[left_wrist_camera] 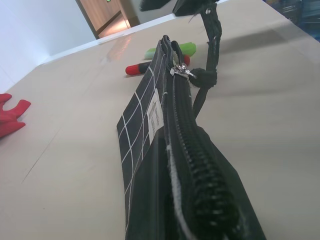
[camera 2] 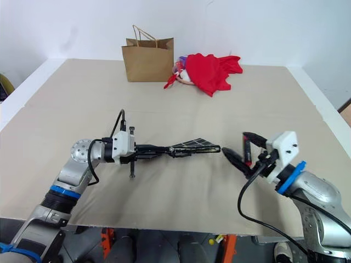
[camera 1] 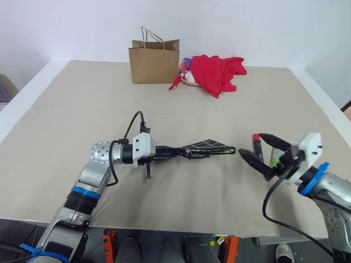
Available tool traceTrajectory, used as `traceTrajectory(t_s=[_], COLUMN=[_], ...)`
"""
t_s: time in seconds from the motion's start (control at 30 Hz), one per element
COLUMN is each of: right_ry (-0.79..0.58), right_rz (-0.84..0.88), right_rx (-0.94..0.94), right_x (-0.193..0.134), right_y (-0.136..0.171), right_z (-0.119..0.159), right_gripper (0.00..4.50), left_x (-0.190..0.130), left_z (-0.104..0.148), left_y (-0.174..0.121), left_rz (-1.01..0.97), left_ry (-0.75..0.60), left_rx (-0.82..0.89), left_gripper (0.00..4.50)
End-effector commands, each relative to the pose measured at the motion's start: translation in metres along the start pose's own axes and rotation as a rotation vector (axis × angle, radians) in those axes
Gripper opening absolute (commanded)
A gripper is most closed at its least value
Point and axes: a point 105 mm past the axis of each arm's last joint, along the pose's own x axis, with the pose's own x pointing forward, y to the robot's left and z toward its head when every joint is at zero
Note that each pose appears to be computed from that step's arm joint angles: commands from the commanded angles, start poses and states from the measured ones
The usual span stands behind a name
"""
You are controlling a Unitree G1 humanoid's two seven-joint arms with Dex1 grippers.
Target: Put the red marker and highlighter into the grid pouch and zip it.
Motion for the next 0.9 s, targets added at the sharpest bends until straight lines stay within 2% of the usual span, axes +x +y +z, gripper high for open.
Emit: traceTrajectory(t_s=[0.03, 0.2, 0.33, 0.57, 0.77, 0.83, 0.87, 0.9], right_ry=[0.023, 0.054, 0.081, 0.162, 0.199, 0.214, 0.219, 0.226], right_rz=[-0.184, -0.297, -0.316, -0.431, -0.424, -0.428, -0.432, -0.438], right_rx=[0.03, 0.124, 0.13, 0.148, 0.172, 0.182, 0.187, 0.193], right_x=[-0.009, 0.003, 0.019, 0.017, 0.02, 0.021, 0.021, 0.021], right_y=[-0.021, -0.024, -0.022, -0.032, -0.021, -0.018, -0.017, -0.016], right_z=[-0.01, -0.034, -0.044, -0.07, -0.082, -0.086, -0.087, -0.089], right_gripper=[4.44, 4.44, 4.44, 4.44, 4.44, 3.91, 3.81, 3.28], left_x=[-0.002, 0.001, 0.004, 0.001, 0.001, 0.001, 0.001, 0.001], left_z=[0.012, 0.015, 0.018, 0.022, 0.023, 0.024, 0.024, 0.024], left_y=[0.003, 0.002, 0.002, 0.004, 0.005, 0.005, 0.005, 0.005], left_rz=[0.005, -0.013, -0.015, 0.007, 0.026, 0.028, 0.029, 0.031], left_ry=[-0.027, -0.034, -0.043, -0.044, -0.04, -0.04, -0.04, -0.04], left_rx=[0.06, 0.099, 0.113, 0.12, 0.118, 0.12, 0.12, 0.121], left_gripper=[0.0, 0.0, 0.0, 0.0, 0.0, 0.0, 0.0, 0.0])
